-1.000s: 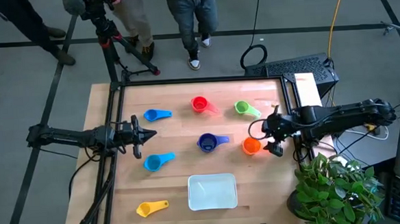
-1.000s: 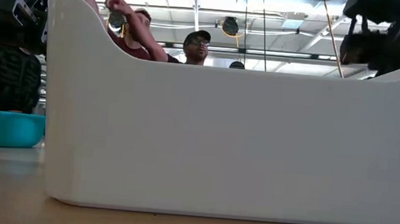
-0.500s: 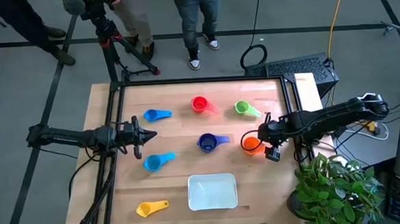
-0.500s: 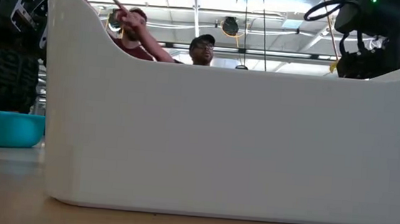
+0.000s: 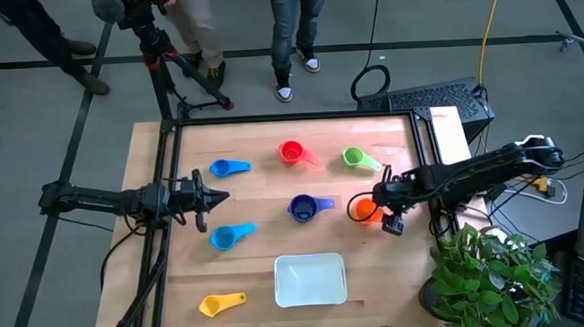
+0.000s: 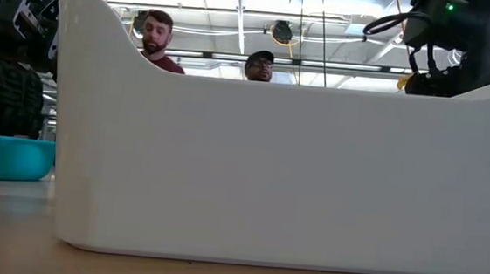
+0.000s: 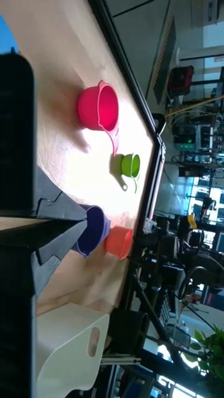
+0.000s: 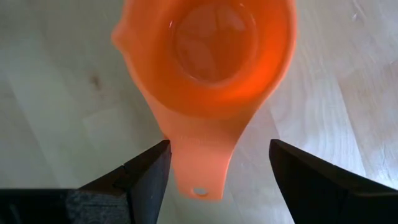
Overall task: Nest measuring cups in basket
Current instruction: Stack the orange measuring cup on the dark blue measuring cup
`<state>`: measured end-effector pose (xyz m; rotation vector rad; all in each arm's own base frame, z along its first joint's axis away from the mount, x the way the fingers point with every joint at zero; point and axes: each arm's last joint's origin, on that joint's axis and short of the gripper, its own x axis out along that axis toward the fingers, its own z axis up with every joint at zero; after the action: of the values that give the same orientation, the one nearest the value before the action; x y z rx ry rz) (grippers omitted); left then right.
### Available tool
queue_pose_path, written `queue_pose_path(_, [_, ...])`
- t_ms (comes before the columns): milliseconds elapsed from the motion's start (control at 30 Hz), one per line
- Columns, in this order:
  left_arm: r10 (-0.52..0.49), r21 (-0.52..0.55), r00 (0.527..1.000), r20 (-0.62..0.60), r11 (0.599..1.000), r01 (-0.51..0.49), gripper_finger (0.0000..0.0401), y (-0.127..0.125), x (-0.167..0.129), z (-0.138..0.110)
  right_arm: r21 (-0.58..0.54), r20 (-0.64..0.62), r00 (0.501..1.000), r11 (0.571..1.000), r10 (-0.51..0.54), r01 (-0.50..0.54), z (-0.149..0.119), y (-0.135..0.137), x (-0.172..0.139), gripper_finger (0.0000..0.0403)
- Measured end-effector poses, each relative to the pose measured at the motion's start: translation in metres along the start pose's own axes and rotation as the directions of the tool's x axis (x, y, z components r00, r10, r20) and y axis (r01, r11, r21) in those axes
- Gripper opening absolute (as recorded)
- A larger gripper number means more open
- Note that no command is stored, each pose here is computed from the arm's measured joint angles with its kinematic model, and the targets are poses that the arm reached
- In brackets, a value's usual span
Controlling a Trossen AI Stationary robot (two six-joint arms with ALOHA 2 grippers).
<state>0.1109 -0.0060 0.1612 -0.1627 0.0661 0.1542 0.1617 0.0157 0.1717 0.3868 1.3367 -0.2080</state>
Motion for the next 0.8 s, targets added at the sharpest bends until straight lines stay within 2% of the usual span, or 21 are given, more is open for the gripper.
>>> queue_pose_path(267, [0.001, 0.0, 1.0, -0.009, 1.0, -0.001, 0.0012, 0.0, 0.0, -0.001, 0.056, -0.014, 0.999, 0.997, 0.047, -0.046, -0.002, 0.002, -0.001, 0.0263])
queue_pose_path(367, [0.002, 0.002, 1.0, -0.014, 1.0, -0.002, 0.0012, 0.0, 0.0, -0.001, 0.046, -0.008, 0.999, 0.998, 0.049, -0.049, -0.003, 0.006, -0.001, 0.0263])
queue_pose_path(600, [0.002, 0.002, 1.0, -0.015, 1.0, -0.002, 0.0012, 0.0, 0.0, -0.002, -0.005, 0.062, 0.998, 0.999, -0.034, 0.034, -0.004, 0.012, 0.0, 0.0263])
queue_pose_path(800, [0.002, 0.002, 1.0, -0.015, 1.0, -0.002, 0.0012, 0.0, 0.0, -0.001, -0.006, 0.037, 0.997, 0.997, -0.074, 0.074, -0.003, 0.013, 0.006, 0.0263])
